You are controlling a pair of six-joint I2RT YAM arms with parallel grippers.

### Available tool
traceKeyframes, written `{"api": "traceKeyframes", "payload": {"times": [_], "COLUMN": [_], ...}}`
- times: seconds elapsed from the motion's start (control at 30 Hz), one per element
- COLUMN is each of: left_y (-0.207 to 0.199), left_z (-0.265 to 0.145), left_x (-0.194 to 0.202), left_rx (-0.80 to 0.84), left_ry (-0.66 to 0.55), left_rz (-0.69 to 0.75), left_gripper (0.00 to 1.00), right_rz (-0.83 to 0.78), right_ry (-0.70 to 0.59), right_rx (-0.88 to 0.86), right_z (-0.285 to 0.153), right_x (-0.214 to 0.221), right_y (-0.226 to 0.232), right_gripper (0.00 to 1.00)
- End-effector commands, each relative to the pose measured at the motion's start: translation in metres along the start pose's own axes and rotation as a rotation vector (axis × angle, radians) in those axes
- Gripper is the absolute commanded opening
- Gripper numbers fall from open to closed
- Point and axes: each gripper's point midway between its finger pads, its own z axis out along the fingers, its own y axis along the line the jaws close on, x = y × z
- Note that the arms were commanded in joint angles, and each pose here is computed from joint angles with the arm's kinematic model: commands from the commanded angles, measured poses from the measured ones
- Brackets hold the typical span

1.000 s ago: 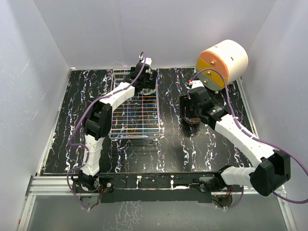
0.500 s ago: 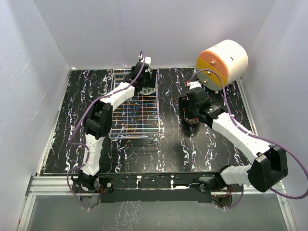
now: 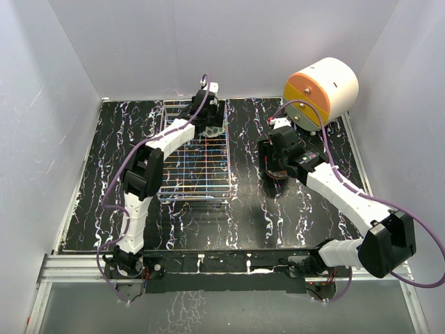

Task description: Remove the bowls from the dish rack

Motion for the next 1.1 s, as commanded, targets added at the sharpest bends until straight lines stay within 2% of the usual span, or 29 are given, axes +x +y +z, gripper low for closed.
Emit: {"api": "traceKeyframes", "payload": {"times": [0.0, 0.1, 0.23, 0.43, 0.83, 1.07], "left_y": [-0.001, -0.001, 0.0, 0.0, 0.002, 0.003], "left_z": [0.002, 0.002, 0.002, 0.003, 0.0, -0.011], "left_x": [-0.007, -0.009, -0.013, -0.012, -0.004, -0.022], "left_rx": [0.01, 0.008, 0.005, 0.005, -0.003, -0.005], "left_ry": [0.002, 0.001, -0.004, 0.0, 0.018, -0.007], "left_rz": [0.006, 0.005, 0.004, 0.006, 0.009, -0.007], "left_gripper": [0.7, 0.67, 0.72, 0.7, 0.45, 0.4], "right_rz": [0.013, 0.012, 0.011, 0.012, 0.015, 0.015], "right_ry": [-0.098, -0.098, -0.096, -0.092, -0.09, -0.086], "right_rx": [-0.009, -0.006, -0.005, -0.004, -0.006, -0.005], "right_z": [-0.007, -0.007, -0.006, -0.005, -0.005, -0.005], "right_x": [-0.029, -0.029, -0.028, -0.028, -0.026, -0.024], "right_y": [0.003, 0.002, 0.002, 0.002, 0.002, 0.002], "right_gripper": [0.66, 0.66, 0.66, 0.66, 0.66, 0.66]}}
